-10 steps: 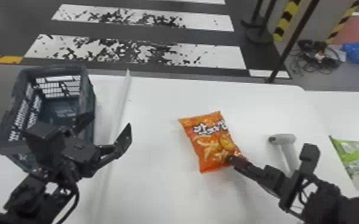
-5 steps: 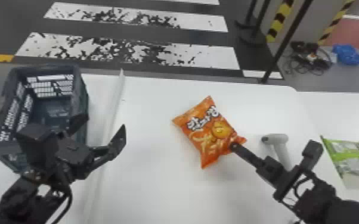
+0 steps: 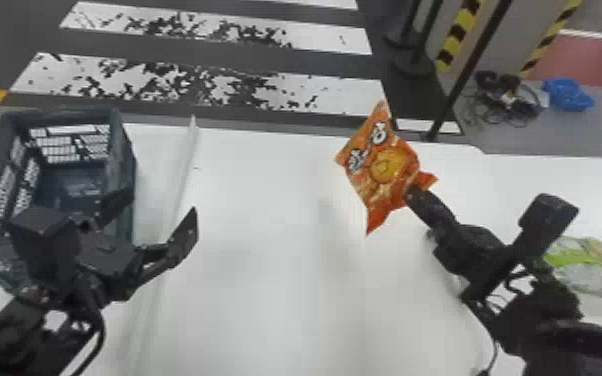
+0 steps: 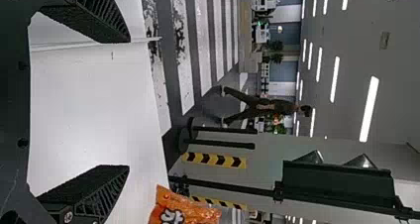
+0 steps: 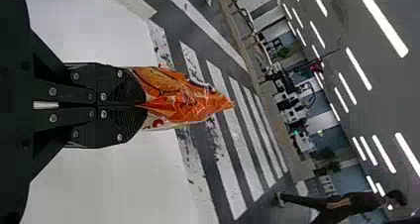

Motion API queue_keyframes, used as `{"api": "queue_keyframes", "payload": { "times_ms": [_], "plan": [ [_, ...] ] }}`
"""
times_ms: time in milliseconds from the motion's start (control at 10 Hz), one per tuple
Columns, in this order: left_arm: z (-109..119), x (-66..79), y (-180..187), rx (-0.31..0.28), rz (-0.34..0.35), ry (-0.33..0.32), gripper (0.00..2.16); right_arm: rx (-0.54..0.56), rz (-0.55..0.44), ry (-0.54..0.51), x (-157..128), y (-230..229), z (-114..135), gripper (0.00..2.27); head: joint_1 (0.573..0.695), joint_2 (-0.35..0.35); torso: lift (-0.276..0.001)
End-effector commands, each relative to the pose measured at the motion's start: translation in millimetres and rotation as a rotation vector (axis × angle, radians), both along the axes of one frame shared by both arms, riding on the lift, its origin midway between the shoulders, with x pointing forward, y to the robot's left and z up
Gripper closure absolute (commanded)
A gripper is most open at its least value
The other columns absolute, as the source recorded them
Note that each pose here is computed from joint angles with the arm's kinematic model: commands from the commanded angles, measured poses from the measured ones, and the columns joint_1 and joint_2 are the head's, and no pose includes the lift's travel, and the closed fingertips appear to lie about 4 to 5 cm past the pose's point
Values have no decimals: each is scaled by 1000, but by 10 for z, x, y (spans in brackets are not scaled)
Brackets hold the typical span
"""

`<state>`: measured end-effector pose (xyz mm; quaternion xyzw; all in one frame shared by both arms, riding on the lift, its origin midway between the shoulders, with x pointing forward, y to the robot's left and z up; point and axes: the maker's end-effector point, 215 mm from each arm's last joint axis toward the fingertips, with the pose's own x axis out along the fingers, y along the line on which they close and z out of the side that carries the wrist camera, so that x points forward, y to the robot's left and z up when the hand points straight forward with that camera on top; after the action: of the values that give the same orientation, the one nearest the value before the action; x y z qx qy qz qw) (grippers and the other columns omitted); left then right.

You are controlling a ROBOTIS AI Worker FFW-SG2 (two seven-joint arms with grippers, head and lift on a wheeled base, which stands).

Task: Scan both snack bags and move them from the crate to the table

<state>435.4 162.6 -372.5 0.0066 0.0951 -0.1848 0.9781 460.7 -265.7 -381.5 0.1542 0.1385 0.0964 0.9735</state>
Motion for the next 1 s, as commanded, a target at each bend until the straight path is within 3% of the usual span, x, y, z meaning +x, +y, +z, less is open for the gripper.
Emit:
{"api": "queue_keyframes", "payload": {
  "times_ms": [0, 200, 400, 500, 700, 800, 900],
  "plan": [
    [1, 5, 9, -3, 1, 1, 87, -316, 43, -94, 10, 301, 227, 2253, 695, -132, -88],
    [-4, 5, 25, -5, 1, 2, 87, -780, 100, -116, -95, 673, -46, 2253, 695, -95, -88],
    [-15, 11, 22, -7, 0, 3, 87, -1213, 127, -31, -319, 723, -605, 2253, 695, -57, -88],
    [-14, 17, 30, -9, 1, 3, 87, -1377, 144, 6, -428, 682, -790, 2253, 695, -40, -88],
    [-48, 12, 40, -7, 1, 9, 87, -1526, 190, 53, -625, 672, -986, 2179, 695, -42, -88],
    [-49, 16, 40, -8, 1, 10, 87, -1517, 220, 50, -697, 750, -1016, 1676, 695, -46, -88],
    [-49, 16, 39, -10, 1, 10, 87, -1426, 275, 59, -763, 904, -1061, 684, 695, -40, -88]
  ]
}}
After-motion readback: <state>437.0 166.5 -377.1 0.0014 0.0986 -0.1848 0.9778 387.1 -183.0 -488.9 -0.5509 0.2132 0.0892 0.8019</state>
